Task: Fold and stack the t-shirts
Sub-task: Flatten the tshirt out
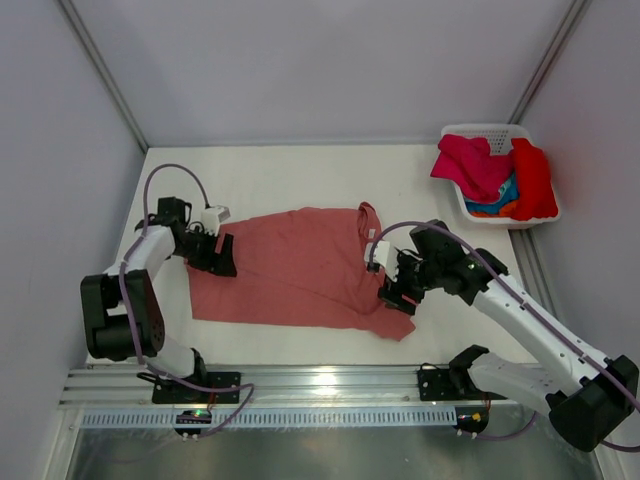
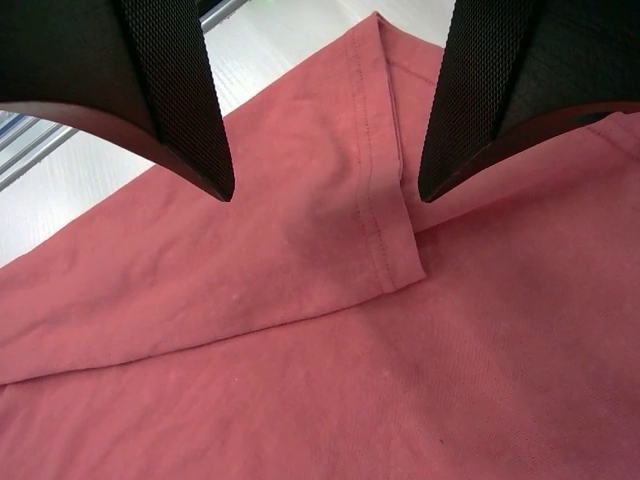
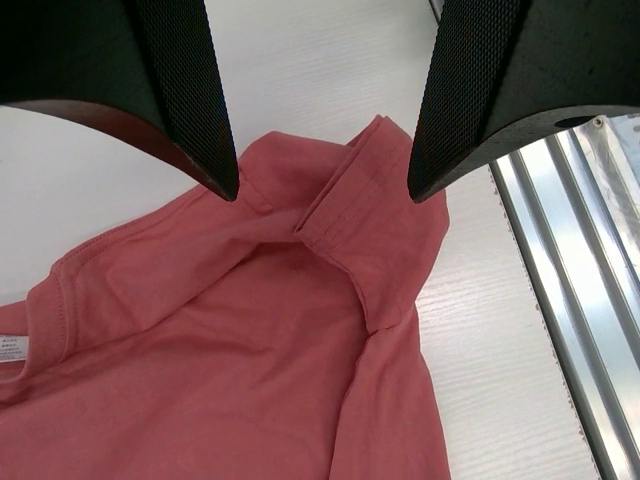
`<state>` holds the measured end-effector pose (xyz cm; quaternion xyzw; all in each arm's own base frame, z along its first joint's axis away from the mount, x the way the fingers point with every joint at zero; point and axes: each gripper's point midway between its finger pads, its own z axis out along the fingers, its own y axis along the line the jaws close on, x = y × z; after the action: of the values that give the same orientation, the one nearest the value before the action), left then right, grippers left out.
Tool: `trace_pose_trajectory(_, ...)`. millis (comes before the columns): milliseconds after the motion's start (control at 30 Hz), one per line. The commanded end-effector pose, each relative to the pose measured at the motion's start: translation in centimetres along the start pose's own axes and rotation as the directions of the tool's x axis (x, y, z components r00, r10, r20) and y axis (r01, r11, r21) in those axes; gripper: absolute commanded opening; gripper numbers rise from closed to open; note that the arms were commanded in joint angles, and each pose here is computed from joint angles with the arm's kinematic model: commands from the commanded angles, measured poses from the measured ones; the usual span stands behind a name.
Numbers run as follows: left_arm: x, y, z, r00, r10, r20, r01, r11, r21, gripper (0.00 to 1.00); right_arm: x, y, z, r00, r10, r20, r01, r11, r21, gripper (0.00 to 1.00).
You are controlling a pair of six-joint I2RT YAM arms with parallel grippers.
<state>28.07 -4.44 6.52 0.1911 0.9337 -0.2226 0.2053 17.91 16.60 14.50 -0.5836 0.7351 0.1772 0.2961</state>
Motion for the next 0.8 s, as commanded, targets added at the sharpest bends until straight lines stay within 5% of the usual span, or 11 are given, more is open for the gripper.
trace_pose_trajectory(0, -1.5, 0.5, 0.4, 0.999, 0.001, 0.049, -0.001, 1.0, 0.007, 0.75, -1.3, -0.8, -0.1, 0.998, 0.005, 0.067, -0.008, 0.999, 0.044, 0.73)
trace_pose_trajectory(300, -0.9, 0.7, 1.5, 0.999, -0.026, 0.026, 0.025, 0.999, 0.031, 0.61, -1.2, -0.9, 0.2, 0.998, 0.007, 0.066, -0.01, 0.999, 0.046, 0.73)
trace_pose_trajectory(767, -0.3, 1.8, 1.1, 1.0, -0.023, -0.003, 0.023, 0.999, -0.043, 0.61, -1.2, -0.8, 0.4, 0.997, 0.015, 0.075, -0.018, 0.999, 0.04, 0.73)
